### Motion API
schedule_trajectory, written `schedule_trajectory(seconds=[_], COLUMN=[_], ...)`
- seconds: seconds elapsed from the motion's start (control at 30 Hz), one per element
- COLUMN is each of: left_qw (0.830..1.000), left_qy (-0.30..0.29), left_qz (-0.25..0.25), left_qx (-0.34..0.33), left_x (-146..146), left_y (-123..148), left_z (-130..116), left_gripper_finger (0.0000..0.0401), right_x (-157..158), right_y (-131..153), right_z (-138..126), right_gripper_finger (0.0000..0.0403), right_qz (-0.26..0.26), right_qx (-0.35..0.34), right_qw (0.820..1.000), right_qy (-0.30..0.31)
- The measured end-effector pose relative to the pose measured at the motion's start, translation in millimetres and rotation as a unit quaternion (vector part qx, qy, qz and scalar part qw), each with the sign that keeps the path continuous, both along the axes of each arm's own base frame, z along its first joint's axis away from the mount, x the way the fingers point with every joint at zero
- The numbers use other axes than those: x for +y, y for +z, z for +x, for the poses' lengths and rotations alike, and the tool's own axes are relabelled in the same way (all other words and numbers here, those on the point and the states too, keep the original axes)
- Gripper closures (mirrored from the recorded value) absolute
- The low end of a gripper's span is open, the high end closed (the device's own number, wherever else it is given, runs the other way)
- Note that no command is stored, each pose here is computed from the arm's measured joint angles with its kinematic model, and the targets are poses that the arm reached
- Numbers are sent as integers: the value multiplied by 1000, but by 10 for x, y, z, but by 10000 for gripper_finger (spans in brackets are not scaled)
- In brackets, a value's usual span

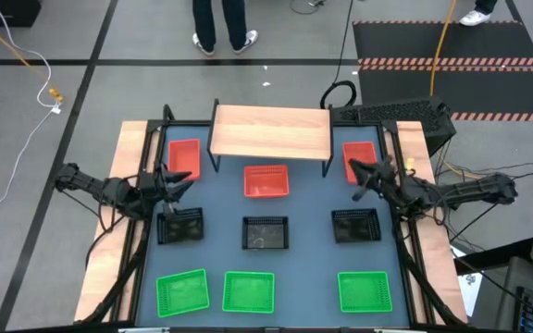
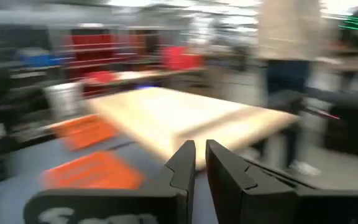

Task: Stack baskets on shelf by color
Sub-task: Put the left orange bin on the shelf

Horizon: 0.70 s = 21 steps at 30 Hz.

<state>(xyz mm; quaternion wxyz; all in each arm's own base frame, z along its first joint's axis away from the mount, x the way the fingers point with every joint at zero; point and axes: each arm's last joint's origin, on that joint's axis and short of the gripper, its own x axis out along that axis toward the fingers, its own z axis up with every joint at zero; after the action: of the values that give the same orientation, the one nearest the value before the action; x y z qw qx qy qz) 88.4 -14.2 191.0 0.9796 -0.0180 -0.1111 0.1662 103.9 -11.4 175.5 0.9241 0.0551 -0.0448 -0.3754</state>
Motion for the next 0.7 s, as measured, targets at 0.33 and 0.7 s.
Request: schedule_trajectory(seconds=[0.33, 0.7], left_qw=[995, 996], left_qy=[83, 68], left_qz=[41, 44], left_qx=[38, -29], left_x=[51, 61], left_y=[-20, 115], left_z=[3, -30], left_gripper_finger=[265, 265], right_x=[-10, -23], right_y=[-59, 93], right_z=[79, 71], right_gripper_finger=[371, 371], right_qz=[36, -47], right_qx=[-1, -13], right_qw=[998, 998], right_qy=[52, 41])
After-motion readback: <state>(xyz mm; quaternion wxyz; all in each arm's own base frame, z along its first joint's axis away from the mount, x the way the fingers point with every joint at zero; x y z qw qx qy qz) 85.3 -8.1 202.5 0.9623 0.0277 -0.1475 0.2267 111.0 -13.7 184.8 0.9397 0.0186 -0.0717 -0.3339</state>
